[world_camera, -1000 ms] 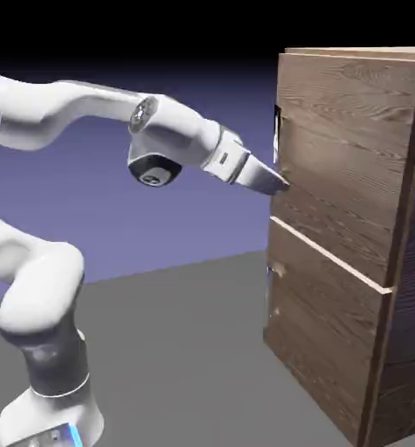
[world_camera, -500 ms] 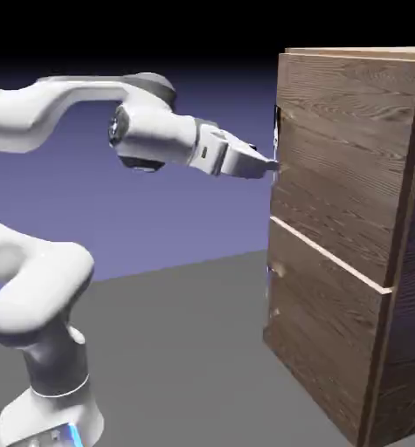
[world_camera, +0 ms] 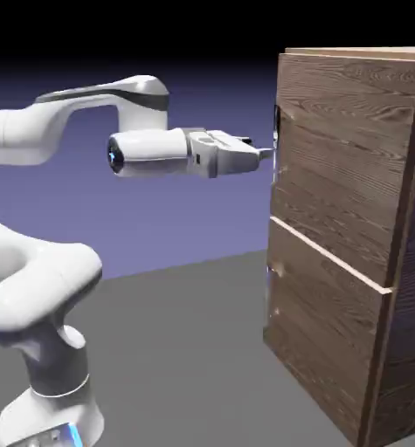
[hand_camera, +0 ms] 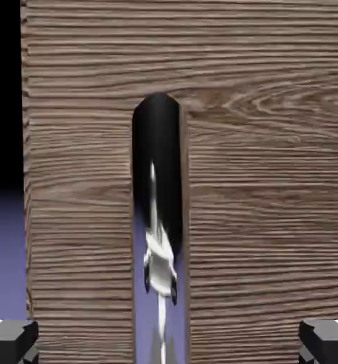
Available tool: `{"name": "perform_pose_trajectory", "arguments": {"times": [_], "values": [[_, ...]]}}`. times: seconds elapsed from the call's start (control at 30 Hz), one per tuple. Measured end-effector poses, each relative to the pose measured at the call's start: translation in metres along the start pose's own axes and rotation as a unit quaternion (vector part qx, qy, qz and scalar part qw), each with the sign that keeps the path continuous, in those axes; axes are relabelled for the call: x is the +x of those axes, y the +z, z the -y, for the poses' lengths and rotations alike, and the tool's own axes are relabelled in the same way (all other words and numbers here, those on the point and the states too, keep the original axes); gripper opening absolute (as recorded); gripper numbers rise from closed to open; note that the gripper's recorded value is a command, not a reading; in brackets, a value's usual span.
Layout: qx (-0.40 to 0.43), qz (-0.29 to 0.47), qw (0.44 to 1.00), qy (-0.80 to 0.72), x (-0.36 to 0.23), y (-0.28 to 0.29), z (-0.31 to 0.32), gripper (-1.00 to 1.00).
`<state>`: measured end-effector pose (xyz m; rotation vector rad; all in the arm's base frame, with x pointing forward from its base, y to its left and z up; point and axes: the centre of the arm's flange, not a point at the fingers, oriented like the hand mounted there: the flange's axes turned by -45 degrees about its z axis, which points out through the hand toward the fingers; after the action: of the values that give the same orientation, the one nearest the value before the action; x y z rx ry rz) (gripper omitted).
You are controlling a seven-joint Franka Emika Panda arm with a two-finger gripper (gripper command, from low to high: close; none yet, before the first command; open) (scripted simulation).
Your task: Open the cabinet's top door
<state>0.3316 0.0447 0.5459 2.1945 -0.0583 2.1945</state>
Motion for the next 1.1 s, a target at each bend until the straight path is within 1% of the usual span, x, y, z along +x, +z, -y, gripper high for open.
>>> {"name": "perform_pose_trajectory", "arguments": {"times": [0.13,0.17,0.23,0.63,1.1], "values": [[0.0,0.0,1.0,-0.001,0.0,0.041,0.001,0.0],[0.0,0.0,1.0,0.0,0.0,0.05,0.0,-1.0],[0.0,0.0,1.0,0.0,0.0,0.05,0.0,-1.0],[0.154,0.0,0.988,0.0,0.0,-0.037,-0.059,-1.0],[0.292,0.0,0.956,0.0,0.0,-0.097,-0.133,-1.0]]}}
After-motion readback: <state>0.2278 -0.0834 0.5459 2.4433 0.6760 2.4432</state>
